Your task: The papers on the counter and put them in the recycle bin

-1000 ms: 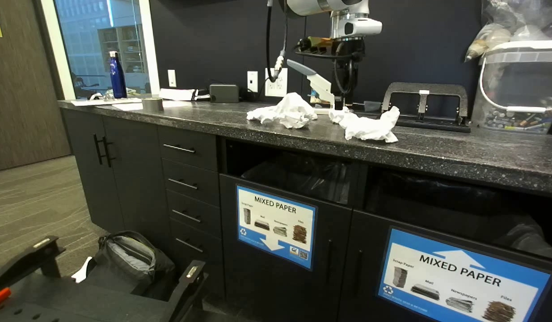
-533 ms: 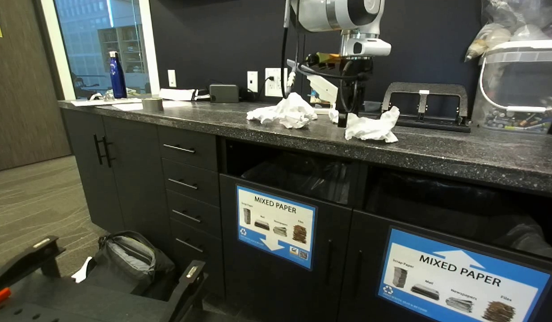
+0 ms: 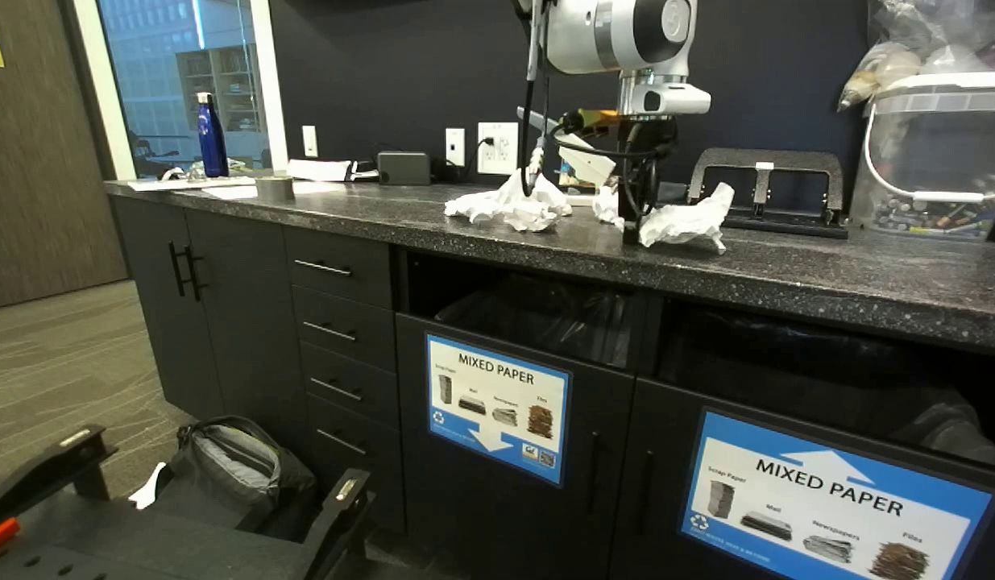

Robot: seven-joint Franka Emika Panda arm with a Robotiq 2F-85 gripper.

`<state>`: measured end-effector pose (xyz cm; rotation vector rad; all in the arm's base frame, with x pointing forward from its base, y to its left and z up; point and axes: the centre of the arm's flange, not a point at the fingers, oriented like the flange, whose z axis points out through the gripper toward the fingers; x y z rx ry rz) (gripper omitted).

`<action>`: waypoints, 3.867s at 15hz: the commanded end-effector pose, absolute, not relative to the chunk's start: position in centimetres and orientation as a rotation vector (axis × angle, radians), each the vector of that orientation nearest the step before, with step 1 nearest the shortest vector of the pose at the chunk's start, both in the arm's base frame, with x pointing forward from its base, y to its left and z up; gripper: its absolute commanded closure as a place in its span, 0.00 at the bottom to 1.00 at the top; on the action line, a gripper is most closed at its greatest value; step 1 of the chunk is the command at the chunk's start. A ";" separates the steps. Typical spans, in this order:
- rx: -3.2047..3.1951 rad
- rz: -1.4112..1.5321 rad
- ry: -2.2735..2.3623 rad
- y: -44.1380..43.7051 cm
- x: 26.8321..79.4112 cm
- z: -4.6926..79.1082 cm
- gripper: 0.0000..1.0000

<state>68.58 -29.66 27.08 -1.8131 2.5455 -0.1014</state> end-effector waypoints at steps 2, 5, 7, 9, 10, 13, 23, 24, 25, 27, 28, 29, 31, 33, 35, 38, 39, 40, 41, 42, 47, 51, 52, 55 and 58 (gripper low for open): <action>-1.974 -0.145 2.479 -29.4 68.9 27.6 0.81; -2.197 -0.112 2.354 -27.4 67.4 27.7 0.79; -2.309 -0.064 2.235 -25.0 65.7 27.3 0.78; -2.399 0.006 2.112 -22.2 63.8 26.8 0.78; -2.446 0.044 2.053 -20.9 63.0 26.6 0.79; -2.579 0.163 1.877 -17.5 59.6 26.7 0.79; -2.996 0.501 1.158 -12.6 44.3 24.4 0.80; -3.020 0.530 1.073 -12.2 42.5 23.6 0.80; -3.032 0.550 0.986 -11.7 40.8 22.3 0.80; -3.040 0.577 0.825 -10.5 39.0 19.5 0.80; -3.048 0.587 0.744 -9.8 38.4 18.0 0.79; -3.062 0.589 0.661 -9.0 38.1 16.4 0.79; -3.094 0.586 0.494 -7.3 37.7 14.4 0.80; -3.141 0.569 0.339 -5.8 38.3 12.7 0.80; -3.207 0.519 0.199 -4.8 39.9 11.6 0.80; -3.311 0.371 -0.005 -4.3 43.4 10.7 0.79; -3.339 0.294 -0.059 -4.4 44.8 10.6 0.80; -3.361 0.212 -0.113 -4.5 46.1 10.8 0.80; -3.381 0.118 -0.141 -4.7 47.4 10.8 0.80; -3.392 0.021 -0.161 -4.9 48.5 10.9 0.80; -3.355 -0.455 -0.125 -7.1 53.4 10.0 0.80; -3.333 -0.622 -0.039 -9.4 56.8 7.8 0.79; -3.328 -0.651 -0.018 -9.7 57.5 7.5 0.81; -3.310 -0.765 0.036 -10.4 59.8 7.0 0.80; -3.279 -0.855 0.112 -10.9 61.5 6.4 0.79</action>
